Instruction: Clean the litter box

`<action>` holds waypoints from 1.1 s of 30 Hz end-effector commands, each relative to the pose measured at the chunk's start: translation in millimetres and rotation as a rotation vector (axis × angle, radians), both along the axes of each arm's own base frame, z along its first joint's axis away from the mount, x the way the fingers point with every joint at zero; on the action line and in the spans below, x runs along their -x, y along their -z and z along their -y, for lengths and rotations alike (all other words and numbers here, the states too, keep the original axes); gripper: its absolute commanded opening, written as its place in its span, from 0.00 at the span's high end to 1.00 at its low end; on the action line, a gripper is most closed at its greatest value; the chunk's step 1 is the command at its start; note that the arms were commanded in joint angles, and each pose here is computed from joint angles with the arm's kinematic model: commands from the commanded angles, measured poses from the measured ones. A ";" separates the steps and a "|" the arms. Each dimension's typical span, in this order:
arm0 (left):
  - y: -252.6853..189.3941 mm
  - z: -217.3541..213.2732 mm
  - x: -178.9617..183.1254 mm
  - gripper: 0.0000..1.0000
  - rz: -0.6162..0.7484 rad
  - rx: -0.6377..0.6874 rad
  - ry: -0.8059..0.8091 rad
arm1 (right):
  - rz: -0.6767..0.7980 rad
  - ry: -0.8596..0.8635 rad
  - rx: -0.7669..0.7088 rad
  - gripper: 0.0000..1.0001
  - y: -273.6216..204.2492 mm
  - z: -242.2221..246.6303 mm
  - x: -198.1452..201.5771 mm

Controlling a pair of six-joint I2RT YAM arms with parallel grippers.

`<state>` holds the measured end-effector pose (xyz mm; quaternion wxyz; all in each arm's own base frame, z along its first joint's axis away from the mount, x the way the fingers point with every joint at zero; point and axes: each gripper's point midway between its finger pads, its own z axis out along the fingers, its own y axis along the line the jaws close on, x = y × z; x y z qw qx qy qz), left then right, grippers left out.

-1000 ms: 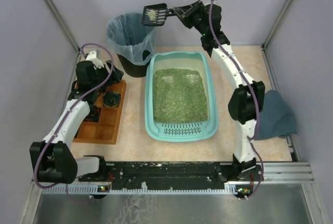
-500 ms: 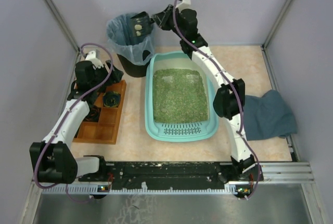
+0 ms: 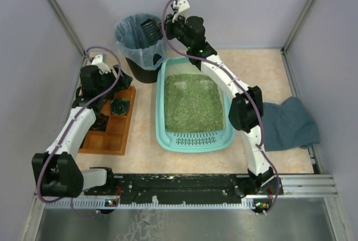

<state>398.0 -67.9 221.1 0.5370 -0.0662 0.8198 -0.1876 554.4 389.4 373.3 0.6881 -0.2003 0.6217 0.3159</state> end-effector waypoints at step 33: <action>-12.9 24.0 4.8 0.20 0.053 0.054 0.143 | -0.099 0.387 -0.063 1.00 -49.1 195.3 193.5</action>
